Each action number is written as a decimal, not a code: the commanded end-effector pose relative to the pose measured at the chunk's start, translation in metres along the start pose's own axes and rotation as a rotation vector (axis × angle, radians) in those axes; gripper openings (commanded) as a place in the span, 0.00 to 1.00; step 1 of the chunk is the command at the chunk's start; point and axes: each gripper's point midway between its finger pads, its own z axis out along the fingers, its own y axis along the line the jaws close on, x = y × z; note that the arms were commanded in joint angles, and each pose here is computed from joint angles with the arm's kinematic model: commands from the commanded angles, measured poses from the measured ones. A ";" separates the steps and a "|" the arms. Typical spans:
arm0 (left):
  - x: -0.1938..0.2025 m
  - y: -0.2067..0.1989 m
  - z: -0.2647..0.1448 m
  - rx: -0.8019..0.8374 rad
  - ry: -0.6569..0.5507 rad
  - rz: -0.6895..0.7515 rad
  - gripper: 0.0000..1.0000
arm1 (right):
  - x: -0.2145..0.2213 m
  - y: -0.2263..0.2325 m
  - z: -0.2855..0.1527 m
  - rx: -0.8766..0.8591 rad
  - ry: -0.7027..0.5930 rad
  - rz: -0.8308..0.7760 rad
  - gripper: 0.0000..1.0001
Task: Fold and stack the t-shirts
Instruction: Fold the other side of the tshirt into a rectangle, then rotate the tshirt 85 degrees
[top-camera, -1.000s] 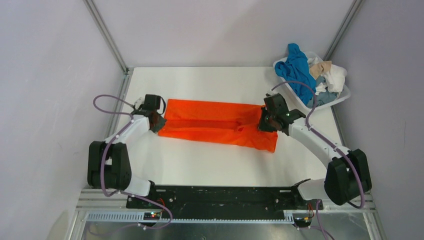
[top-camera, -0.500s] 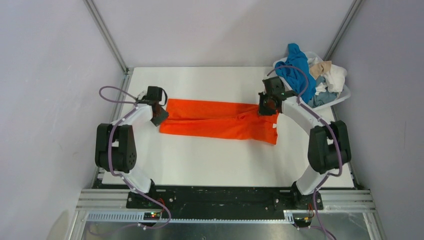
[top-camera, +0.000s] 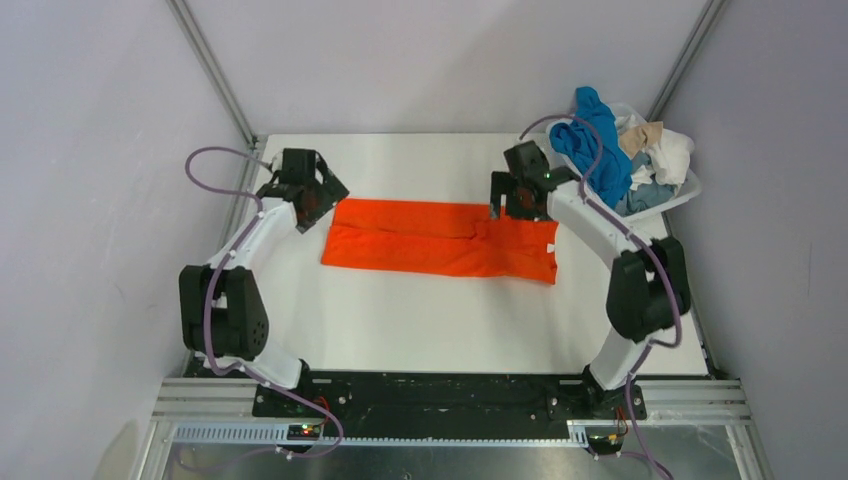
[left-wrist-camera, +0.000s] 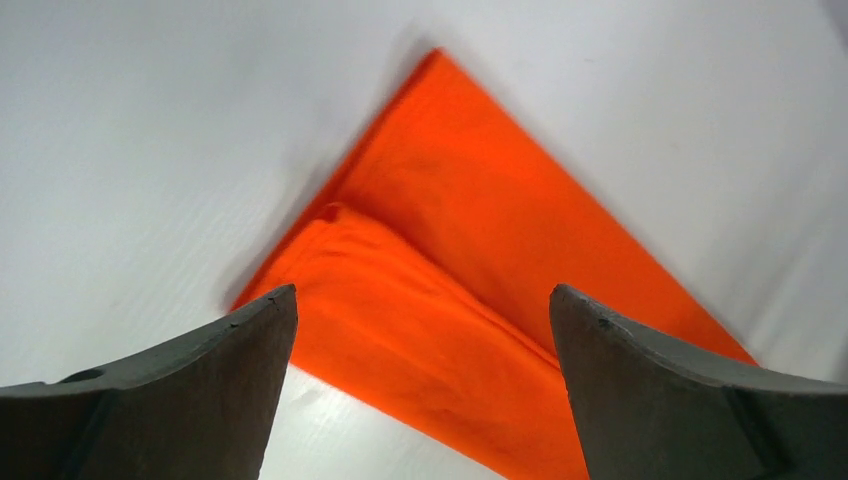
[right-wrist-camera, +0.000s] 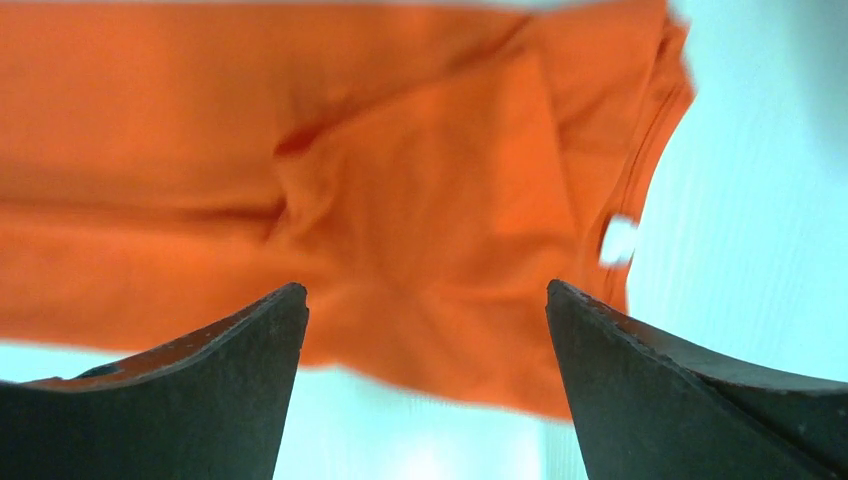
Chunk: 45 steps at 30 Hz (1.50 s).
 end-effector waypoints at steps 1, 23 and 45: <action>0.000 -0.061 -0.012 0.195 0.051 0.126 1.00 | 0.054 0.006 -0.023 0.020 0.031 0.097 0.94; 0.186 0.017 0.023 0.025 0.421 0.167 1.00 | 0.019 0.040 0.091 -0.298 0.068 0.251 0.99; 0.255 -0.071 -0.125 0.461 0.357 0.301 1.00 | -0.135 0.119 -0.006 -0.396 -0.296 -0.004 0.99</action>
